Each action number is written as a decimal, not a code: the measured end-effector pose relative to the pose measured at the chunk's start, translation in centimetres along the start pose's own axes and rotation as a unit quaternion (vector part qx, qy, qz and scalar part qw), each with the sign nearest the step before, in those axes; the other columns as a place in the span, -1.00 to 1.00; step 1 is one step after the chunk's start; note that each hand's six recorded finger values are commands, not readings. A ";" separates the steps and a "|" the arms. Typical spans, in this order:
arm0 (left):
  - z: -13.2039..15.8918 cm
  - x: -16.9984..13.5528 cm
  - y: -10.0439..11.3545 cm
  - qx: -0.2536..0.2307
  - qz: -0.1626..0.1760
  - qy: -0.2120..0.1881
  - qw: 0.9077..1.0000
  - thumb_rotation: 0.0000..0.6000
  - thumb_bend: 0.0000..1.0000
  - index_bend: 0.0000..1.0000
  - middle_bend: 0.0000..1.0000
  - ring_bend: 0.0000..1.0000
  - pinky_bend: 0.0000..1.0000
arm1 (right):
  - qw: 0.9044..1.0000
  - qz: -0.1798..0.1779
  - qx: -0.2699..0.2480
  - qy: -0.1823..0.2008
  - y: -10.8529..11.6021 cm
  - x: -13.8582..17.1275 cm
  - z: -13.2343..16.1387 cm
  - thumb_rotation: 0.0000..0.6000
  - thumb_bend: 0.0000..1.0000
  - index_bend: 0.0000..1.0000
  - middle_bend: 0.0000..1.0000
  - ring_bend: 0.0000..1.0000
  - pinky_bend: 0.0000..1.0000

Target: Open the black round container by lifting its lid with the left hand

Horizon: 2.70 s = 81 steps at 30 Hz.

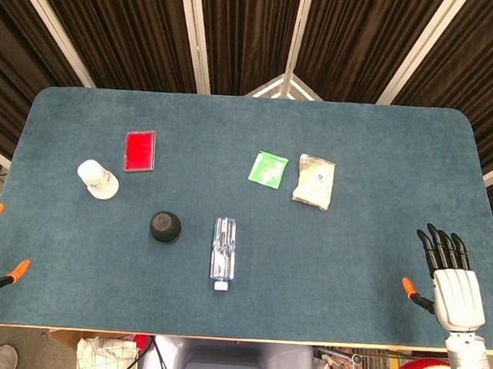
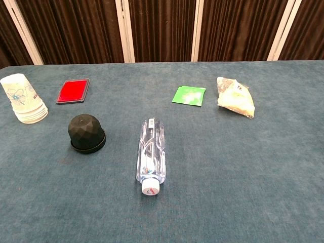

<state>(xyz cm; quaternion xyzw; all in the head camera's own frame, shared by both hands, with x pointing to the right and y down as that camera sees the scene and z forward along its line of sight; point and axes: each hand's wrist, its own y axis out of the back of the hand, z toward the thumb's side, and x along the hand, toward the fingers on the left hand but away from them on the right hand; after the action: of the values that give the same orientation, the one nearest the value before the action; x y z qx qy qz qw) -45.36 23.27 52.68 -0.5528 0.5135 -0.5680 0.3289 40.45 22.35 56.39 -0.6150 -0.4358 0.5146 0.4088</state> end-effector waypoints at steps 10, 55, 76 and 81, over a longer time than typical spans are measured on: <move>0.5 0.0 -0.5 -0.011 -0.023 -0.011 1.000 1.00 -0.52 -0.79 -0.86 -1.00 -1.00 | 1.000 -0.015 0.020 -0.006 -0.5 0.1 0.2 1.00 -0.42 -0.86 -0.95 -0.86 -0.98; 12.0 8.2 -19.8 -0.188 -0.272 -0.065 0.942 1.00 -0.74 -0.86 -0.87 -1.00 -1.00 | 1.000 0.003 0.003 -0.002 -1.0 0.2 0.4 1.00 -0.42 -0.86 -0.95 -0.86 -0.98; 15.7 8.5 -21.8 -0.199 -0.279 -0.097 0.934 1.00 -0.73 -0.86 -0.69 -1.00 -1.00 | 1.000 0.012 0.001 -0.003 -1.8 -0.4 0.6 1.00 -0.42 -0.86 -0.95 -0.86 -0.98; 16.7 8.3 -22.1 -0.189 -0.280 -0.106 0.935 1.00 -0.69 -0.86 -0.62 -1.00 -1.00 | 1.000 0.010 -0.002 -0.006 -1.5 -0.7 0.2 1.00 -0.42 -0.86 -0.95 -0.86 -0.98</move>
<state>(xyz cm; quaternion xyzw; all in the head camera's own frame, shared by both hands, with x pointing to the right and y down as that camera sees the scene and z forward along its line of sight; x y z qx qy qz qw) -26.37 17.41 73.70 -0.7833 0.3980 -0.4673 0.0985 40.04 22.15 57.96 -0.6171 -0.4329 0.5218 0.3995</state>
